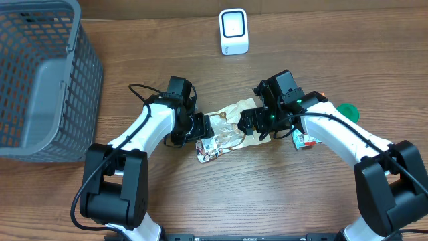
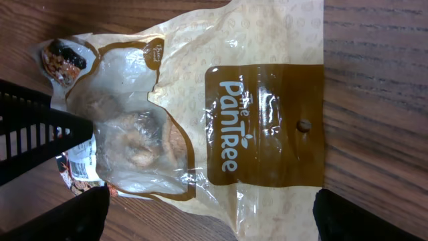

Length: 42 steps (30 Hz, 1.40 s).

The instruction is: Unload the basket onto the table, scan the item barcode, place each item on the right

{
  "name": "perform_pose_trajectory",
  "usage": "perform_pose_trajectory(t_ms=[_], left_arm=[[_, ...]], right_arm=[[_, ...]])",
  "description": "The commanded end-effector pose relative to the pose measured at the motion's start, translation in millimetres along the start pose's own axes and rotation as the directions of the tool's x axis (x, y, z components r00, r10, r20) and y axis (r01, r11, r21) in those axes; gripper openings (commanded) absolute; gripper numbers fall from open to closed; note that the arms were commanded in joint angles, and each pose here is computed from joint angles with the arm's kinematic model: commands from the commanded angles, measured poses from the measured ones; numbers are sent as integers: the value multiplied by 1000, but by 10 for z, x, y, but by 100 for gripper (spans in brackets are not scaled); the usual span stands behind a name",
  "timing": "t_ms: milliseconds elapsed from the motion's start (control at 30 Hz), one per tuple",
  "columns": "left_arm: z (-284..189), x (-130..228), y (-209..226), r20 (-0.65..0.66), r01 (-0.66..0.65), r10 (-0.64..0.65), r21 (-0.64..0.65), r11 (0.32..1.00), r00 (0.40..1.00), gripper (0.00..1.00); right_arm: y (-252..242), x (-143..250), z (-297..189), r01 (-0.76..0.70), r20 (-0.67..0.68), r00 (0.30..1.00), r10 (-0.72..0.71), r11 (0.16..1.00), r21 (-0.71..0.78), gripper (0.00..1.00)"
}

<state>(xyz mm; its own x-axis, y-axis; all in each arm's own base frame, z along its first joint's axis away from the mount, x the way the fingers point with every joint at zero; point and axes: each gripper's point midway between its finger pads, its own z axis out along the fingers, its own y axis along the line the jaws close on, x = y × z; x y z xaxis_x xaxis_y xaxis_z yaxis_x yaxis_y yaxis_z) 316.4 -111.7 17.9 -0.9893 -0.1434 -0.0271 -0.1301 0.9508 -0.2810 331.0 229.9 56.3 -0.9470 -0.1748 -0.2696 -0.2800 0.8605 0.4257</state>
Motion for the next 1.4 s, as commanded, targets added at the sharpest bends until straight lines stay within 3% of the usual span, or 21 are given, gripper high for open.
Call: perform_pose_trajectory(t_ms=[0, 300, 433, 567, 700, 833, 933, 1067, 1367], left_arm=[[123, 94, 53, -37, 13, -13, -20, 1000, 999, 72], [226, 141, 98, -69, 46, -48, -35, 998, 996, 66], [274, 149, 112, -78, 48, -51, -39, 998, 996, 52], [307, 165, 122, -90, 51, -54, -41, 998, 994, 47], [312, 159, 121, -88, 50, -54, -40, 998, 995, 32], [313, 150, 119, -85, 49, -52, -38, 998, 995, 27], [305, 137, 122, -82, 44, -47, -36, 998, 995, 11], [239, 120, 49, -104, 22, -19, 27, 999, 994, 6], [-87, -13, -146, -126, -9, 47, 287, 958, 991, 4]], right_arm=[[-6, -57, -14, 7, 16, 1000, -7, 1000, 6, 100], [-49, 1, 53, 4, 19, 1000, -4, 1000, 5, 100], [-52, 16, 55, 2, 13, 1000, -2, 1000, 5, 100], [-58, 42, 57, -1, 3, 1000, 1, 1000, 8, 100], [-70, 73, 56, -8, -9, 1000, 8, 1000, 12, 100], [-79, 129, 55, -15, -31, 999, 16, 1000, 15, 100], [-83, 143, 54, -18, -37, 999, 18, 1000, 16, 100], [-18, 61, 0, 14, -25, 1000, -14, 1000, -19, 100], [7, -97, -296, -102, -39, 995, 96, 964, -244, 100]])
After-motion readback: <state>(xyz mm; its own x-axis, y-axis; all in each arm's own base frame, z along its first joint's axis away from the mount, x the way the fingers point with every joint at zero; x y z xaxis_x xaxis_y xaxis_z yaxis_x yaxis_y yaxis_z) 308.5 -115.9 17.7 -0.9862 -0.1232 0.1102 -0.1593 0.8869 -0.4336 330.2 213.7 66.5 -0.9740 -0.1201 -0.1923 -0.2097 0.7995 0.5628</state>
